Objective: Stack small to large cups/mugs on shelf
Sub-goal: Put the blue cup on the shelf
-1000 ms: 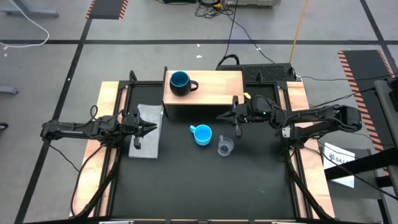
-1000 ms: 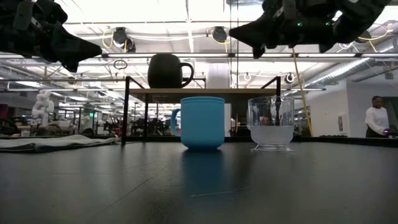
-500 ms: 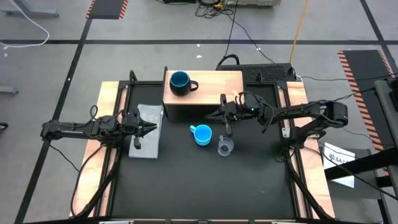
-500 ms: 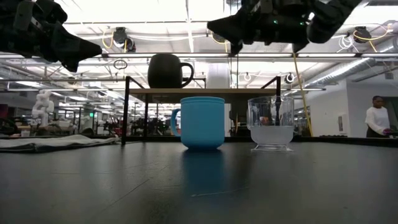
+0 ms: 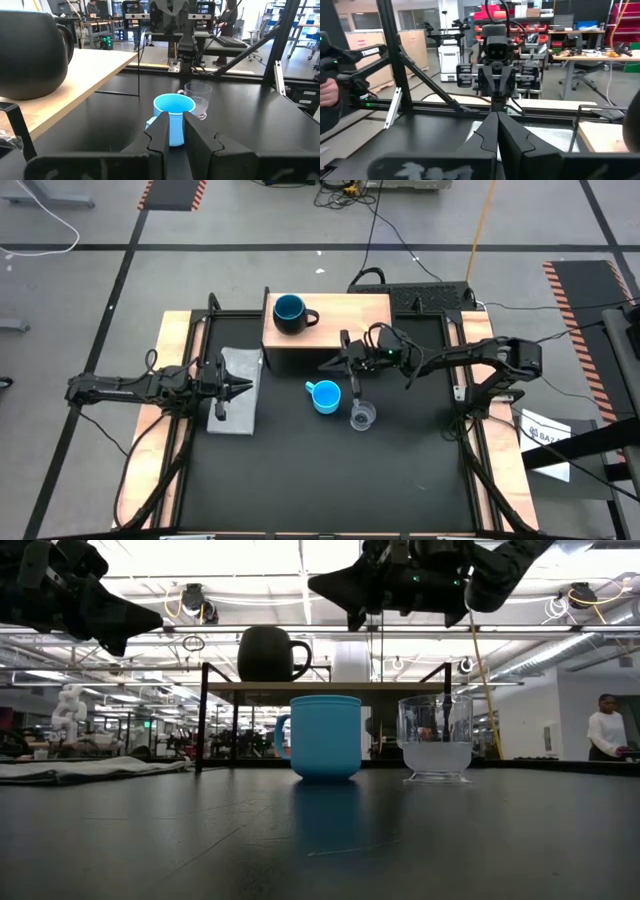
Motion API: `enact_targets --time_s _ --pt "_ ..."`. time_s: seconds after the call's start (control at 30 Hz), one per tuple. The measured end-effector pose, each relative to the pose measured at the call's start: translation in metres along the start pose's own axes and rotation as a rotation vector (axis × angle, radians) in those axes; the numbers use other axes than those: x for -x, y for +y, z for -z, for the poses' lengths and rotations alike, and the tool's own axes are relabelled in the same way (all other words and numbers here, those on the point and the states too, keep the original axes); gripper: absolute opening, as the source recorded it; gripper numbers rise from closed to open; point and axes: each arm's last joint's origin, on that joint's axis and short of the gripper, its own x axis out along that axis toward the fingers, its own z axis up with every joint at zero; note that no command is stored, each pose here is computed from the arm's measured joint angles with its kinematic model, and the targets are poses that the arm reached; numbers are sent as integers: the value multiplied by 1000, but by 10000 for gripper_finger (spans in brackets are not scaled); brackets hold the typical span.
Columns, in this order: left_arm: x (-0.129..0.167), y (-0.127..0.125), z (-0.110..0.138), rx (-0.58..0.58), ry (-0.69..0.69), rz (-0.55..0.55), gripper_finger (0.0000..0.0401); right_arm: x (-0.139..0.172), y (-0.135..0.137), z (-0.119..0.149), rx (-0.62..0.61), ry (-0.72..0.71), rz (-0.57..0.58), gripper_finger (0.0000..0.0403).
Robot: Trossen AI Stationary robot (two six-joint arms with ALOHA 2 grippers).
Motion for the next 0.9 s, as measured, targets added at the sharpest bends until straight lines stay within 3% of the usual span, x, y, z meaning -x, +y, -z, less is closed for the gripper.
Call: enact_targets --time_s 0.63,0.9 --pt "0 0 0 -23 -1 3 56 0 -1 2 -22 10 14 0" --pt "0 0 0 -20 0 3 56 -10 -19 -17 -76 235 79 0"
